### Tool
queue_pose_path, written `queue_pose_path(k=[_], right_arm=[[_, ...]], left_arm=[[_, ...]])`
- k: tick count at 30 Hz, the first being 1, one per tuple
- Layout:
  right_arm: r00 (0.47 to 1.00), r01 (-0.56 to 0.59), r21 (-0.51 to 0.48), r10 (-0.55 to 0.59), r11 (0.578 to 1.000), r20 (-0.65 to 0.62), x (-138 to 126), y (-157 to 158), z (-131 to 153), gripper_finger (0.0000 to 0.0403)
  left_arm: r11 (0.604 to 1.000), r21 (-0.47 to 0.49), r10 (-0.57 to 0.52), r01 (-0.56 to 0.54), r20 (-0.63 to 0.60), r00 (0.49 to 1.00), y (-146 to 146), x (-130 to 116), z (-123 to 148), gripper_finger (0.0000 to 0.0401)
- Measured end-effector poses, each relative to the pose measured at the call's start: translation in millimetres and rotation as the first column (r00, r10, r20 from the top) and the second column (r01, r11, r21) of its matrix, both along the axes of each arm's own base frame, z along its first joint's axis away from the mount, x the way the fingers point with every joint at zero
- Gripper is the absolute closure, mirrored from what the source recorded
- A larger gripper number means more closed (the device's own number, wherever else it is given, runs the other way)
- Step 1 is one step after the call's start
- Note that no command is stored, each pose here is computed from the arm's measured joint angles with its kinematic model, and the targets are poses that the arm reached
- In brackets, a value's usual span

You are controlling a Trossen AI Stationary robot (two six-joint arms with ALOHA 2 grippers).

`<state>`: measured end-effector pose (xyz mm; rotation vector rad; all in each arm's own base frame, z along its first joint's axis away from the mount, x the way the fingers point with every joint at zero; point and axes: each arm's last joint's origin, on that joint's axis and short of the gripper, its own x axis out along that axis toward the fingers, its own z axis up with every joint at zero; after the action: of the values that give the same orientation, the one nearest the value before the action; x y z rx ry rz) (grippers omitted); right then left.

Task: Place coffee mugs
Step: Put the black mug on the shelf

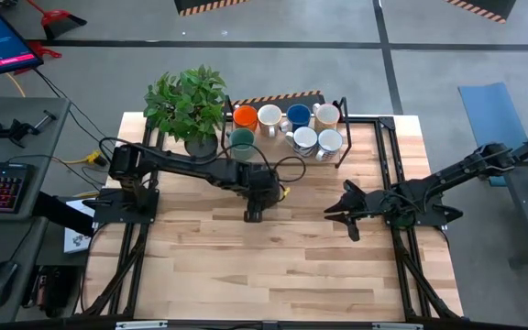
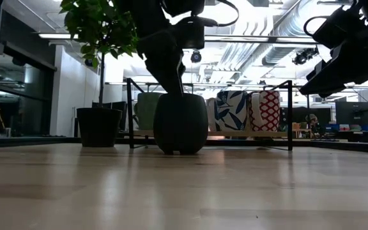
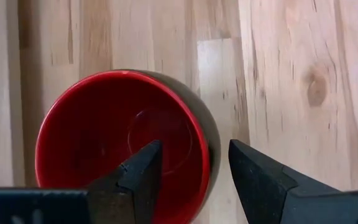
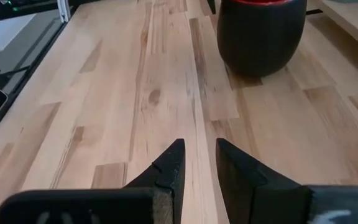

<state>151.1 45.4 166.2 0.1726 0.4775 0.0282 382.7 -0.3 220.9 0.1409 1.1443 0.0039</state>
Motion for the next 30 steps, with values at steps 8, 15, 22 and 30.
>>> queue_pose_path(k=[8,15,22,30], right_arm=[[0.999,0.027,0.038,-0.025,0.999,-0.037,-1.5,-0.5,-2.9,0.0332],[0.998,0.038,0.054,-0.036,0.998,-0.047,-1.9,-0.7,-3.6,0.0332],[0.998,0.052,0.080,-0.048,0.995,-0.050,-1.9,-0.6,-3.7,0.0332],[0.997,0.053,0.077,-0.049,0.996,-0.055,-2.2,-0.7,-4.1,0.0332]], left_arm=[[0.982,0.059,-0.169,0.177,-0.125,0.978,0.1,-11.0,-1.5,0.0228],[0.960,0.090,-0.248,0.264,-0.162,0.955,0.4,-13.0,-2.2,0.0229],[0.933,0.110,-0.319,0.342,-0.183,0.930,0.7,-11.7,-5.8,0.0229],[0.923,0.118,-0.342,0.366,-0.179,0.922,0.5,-10.9,-5.4,0.0256]])
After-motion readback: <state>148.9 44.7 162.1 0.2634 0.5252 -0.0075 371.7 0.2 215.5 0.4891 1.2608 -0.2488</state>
